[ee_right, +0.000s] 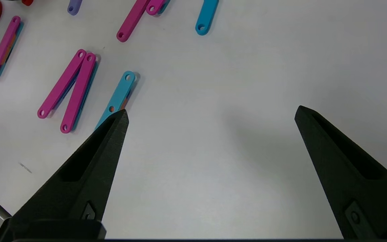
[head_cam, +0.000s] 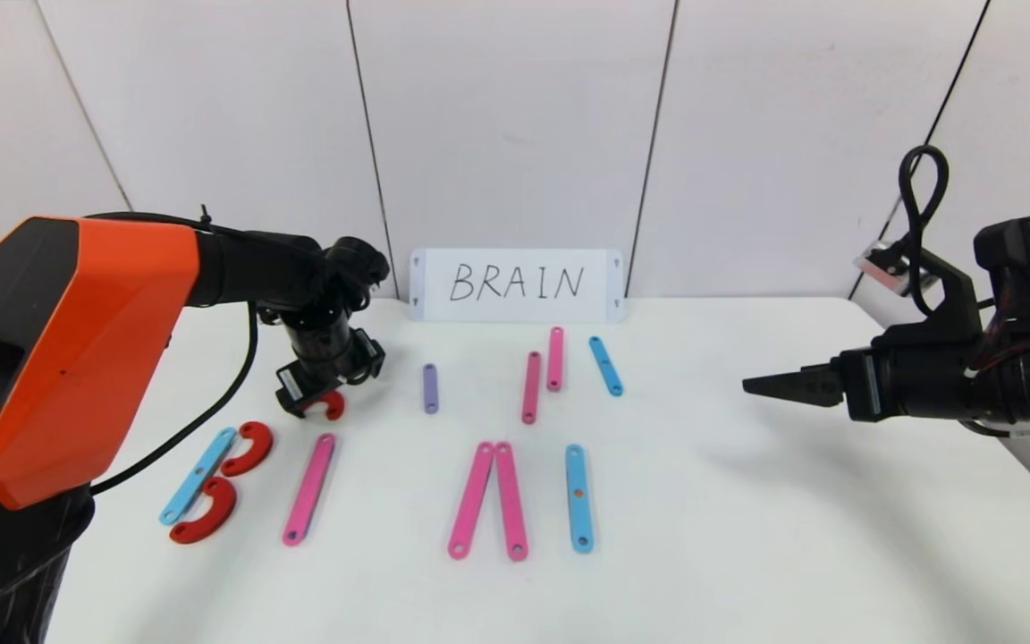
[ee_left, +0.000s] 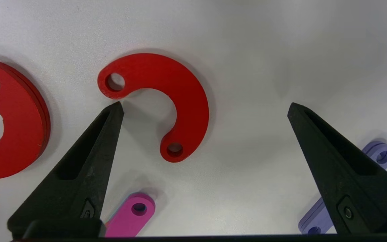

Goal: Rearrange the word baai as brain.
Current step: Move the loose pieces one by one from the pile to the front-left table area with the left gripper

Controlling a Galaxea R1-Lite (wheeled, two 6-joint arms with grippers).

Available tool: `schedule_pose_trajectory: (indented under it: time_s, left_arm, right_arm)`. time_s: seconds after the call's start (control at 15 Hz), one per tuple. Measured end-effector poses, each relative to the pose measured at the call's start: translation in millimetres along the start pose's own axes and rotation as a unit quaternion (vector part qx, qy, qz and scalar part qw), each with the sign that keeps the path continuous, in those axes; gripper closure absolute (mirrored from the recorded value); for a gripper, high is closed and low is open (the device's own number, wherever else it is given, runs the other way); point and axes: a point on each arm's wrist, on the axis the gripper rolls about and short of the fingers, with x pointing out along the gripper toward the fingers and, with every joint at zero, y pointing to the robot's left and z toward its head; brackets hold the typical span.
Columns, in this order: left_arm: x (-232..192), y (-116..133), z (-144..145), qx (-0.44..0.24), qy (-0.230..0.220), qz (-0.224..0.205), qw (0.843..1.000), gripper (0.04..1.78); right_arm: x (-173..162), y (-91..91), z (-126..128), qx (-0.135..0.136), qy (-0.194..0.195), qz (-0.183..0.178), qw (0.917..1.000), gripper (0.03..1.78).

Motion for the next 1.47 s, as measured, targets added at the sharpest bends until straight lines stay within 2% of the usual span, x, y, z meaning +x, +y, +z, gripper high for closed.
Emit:
schedule_pose_trajectory:
  time_s: [0.6, 0.73, 0.87, 1.0, 1.27, 1.4, 1.47]
  left_arm:
    - [5, -2, 1, 0.031, 0.004, 0.016, 0.999, 0.11]
    - [7, -3, 1, 0.032, 0.004, 0.018, 0.999, 0.16]
    - [10, -3, 1, 0.033, 0.004, 0.02, 0.999, 0.32]
    - [13, -3, 0, 0.034, 0.006, 0.023, 0.999, 0.56]
    - [18, -4, -2, 0.036, 0.009, 0.026, 0.999, 1.27]
    - [21, -3, -3, 0.037, 0.011, 0.03, 0.999, 1.48]
    - [22, -3, -4, 0.037, 0.011, 0.031, 0.999, 1.52]
  right_arm:
    - [0, 0.2, 0, 0.0, 0.001, 0.0, 1.0, 0.08]
    - [0, 0.1, 0, 0.0, 0.001, 0.0, 1.0, 0.08]
    - [0, 0.2, 0, 0.0, 0.001, -0.001, 1.0, 0.08]
    - [0, 0.2, 0, 0.0, 0.0, -0.001, 1.0, 0.08]
    - [0, 0.3, 0, 0.0, 0.0, -0.001, 1.0, 0.08]
    - [0, 0.5, 0, -0.001, 0.0, -0.001, 1.0, 0.08]
    - [0, 0.5, 0, 0.0, 0.0, -0.001, 1.0, 0.08]
